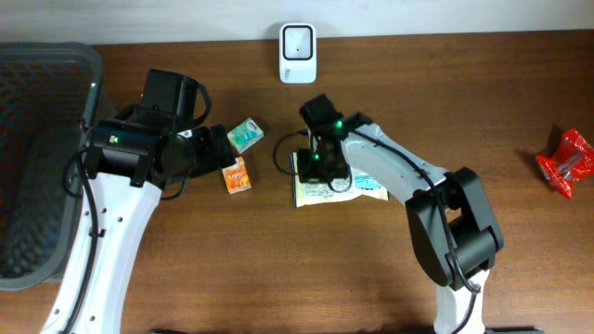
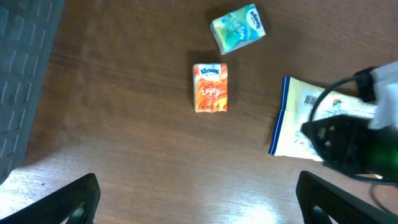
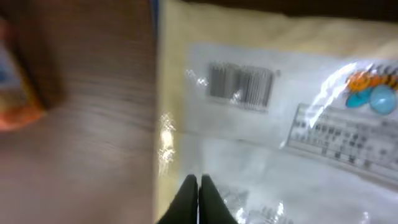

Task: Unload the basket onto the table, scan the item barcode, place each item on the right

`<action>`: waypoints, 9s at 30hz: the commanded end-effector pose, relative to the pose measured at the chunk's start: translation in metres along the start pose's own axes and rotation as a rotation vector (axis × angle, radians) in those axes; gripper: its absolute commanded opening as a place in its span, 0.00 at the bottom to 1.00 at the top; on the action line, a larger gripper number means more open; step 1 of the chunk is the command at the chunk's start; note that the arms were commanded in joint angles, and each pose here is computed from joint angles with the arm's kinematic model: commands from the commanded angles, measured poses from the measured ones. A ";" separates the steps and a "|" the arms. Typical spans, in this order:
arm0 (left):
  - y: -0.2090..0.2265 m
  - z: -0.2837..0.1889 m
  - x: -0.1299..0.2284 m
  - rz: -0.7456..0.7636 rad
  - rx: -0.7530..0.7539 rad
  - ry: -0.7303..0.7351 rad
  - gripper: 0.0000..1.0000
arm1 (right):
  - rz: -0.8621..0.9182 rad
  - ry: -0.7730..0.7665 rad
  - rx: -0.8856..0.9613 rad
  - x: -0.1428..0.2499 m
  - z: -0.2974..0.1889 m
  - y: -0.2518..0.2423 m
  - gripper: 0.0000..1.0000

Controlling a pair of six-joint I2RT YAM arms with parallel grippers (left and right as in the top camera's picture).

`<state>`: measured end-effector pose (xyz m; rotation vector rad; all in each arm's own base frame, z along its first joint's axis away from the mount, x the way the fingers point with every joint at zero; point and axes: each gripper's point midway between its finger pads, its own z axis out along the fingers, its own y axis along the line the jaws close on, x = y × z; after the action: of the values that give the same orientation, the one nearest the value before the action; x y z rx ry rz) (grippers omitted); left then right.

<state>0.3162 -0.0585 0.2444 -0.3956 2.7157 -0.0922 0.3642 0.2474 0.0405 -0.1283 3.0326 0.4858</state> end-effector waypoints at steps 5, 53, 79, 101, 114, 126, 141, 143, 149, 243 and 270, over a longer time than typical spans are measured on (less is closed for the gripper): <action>0.000 0.001 0.000 -0.011 -0.003 0.000 0.99 | 0.050 0.005 0.177 -0.020 -0.075 -0.044 0.04; 0.000 0.001 0.000 -0.011 -0.003 -0.001 0.99 | 0.148 0.331 0.582 0.077 -0.053 -0.198 0.17; 0.000 0.001 0.000 -0.011 -0.003 -0.001 0.99 | 0.006 0.185 -0.114 0.047 0.020 -0.047 0.37; 0.000 0.001 0.000 -0.011 -0.003 -0.001 0.99 | 0.027 0.047 0.094 -0.009 -0.029 -0.052 0.21; 0.000 0.001 0.000 -0.011 -0.003 0.000 0.99 | 0.017 -0.134 0.306 -0.036 -0.012 -0.098 0.38; 0.000 0.001 0.000 -0.011 -0.003 -0.001 0.99 | 0.054 -0.093 0.248 -0.049 -0.148 -0.068 0.99; 0.000 0.001 0.000 -0.011 -0.003 -0.001 0.99 | 0.035 0.055 0.262 0.004 -0.015 -0.082 0.16; 0.000 0.001 0.000 -0.011 -0.003 -0.001 0.99 | 0.044 0.044 0.315 0.005 -0.012 -0.098 0.18; 0.000 0.001 0.000 -0.011 -0.003 -0.001 0.99 | 0.041 0.112 0.388 0.009 -0.047 -0.122 0.38; -0.094 0.170 0.024 0.378 -0.032 0.072 0.10 | 0.482 -0.125 0.376 -0.036 -0.187 -0.310 0.98; -0.233 0.205 0.117 0.470 0.379 0.242 0.03 | 0.482 -0.124 0.376 -0.036 -0.187 -0.310 0.99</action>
<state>0.3619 -0.2996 0.0665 0.3496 2.8141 -0.5502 0.4148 -0.1010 0.1145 0.6423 2.9785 -0.0691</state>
